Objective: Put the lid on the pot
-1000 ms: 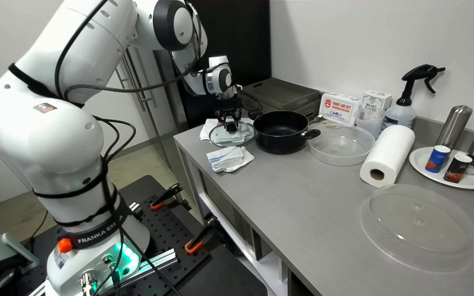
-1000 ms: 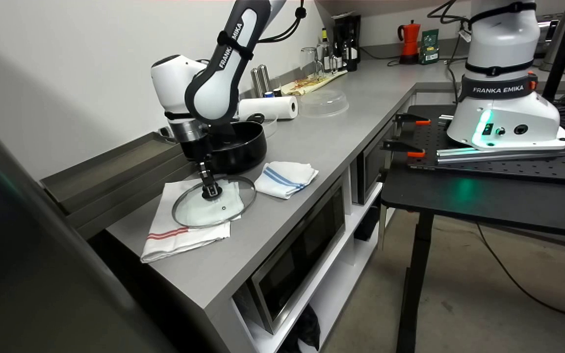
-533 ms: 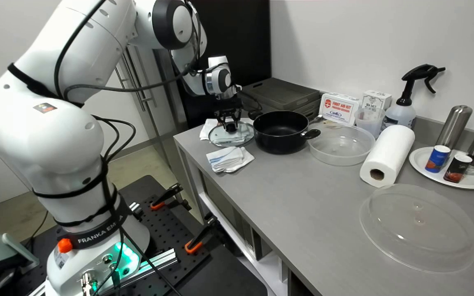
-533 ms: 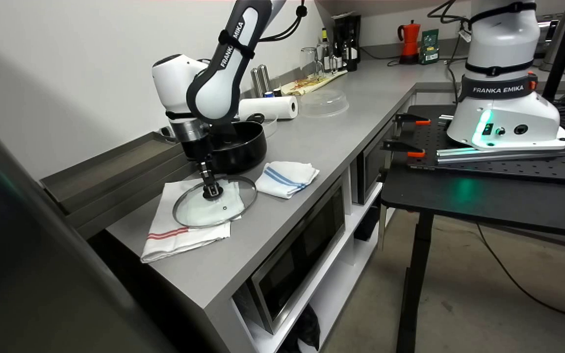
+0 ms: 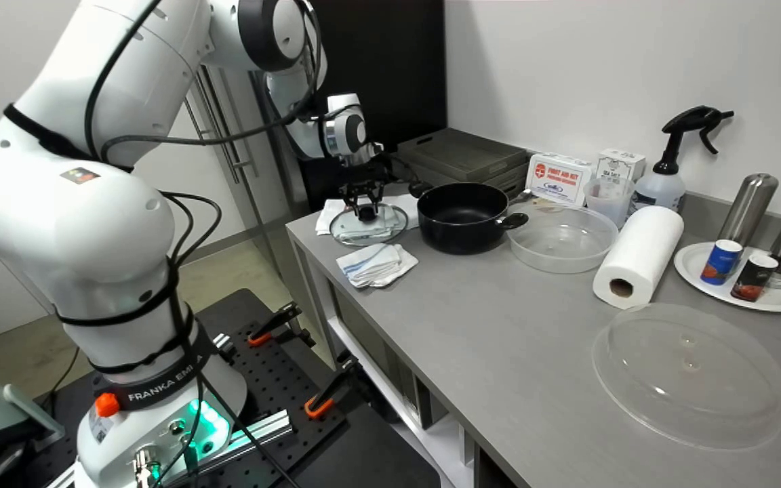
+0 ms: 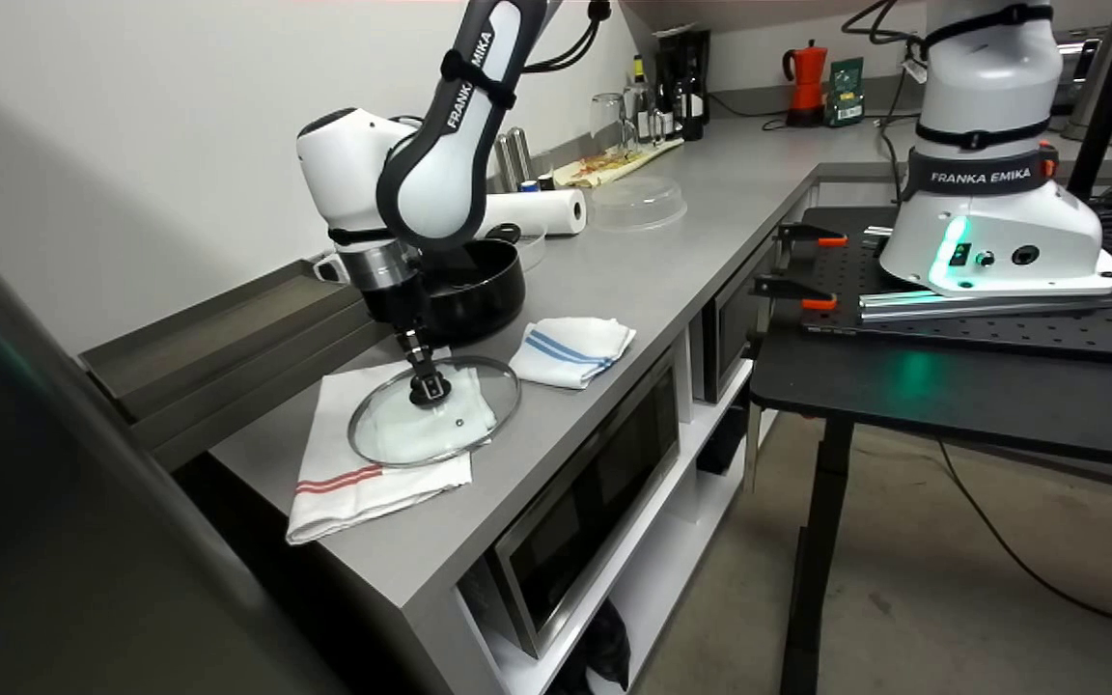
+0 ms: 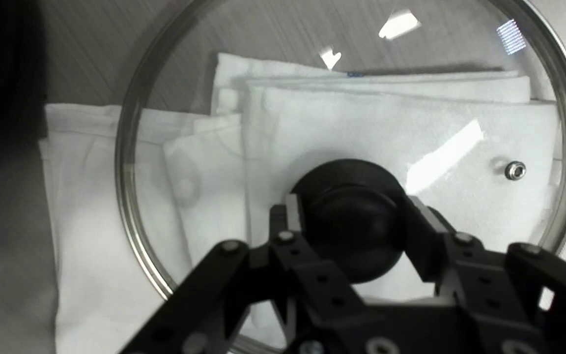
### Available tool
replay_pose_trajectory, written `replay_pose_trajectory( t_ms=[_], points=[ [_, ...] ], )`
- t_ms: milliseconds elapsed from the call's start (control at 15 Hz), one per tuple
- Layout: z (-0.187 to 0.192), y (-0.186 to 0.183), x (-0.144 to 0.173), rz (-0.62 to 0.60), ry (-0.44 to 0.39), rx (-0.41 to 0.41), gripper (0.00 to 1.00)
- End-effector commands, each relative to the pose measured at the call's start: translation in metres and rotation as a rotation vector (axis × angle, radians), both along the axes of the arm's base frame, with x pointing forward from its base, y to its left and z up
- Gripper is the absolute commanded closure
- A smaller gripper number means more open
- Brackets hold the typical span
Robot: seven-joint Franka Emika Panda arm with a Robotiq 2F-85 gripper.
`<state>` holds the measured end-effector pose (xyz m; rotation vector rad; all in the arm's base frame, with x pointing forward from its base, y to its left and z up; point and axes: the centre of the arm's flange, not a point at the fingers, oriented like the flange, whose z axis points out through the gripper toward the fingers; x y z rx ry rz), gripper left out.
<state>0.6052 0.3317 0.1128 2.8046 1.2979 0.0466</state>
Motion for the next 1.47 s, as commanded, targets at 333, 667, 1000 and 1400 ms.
replay_pose_trajectory(
  t_ms=[333,667,1000,1400],
  points=[
    [0.02,0.018,-0.034,0.057,-0.029,-0.023,0.75],
    [0.035,0.014,-0.037,0.058,-0.047,-0.032,0.75],
    [0.057,0.013,-0.043,0.056,-0.069,-0.032,0.75],
    [0.076,0.003,-0.054,0.039,-0.087,-0.048,0.75]
  ],
)
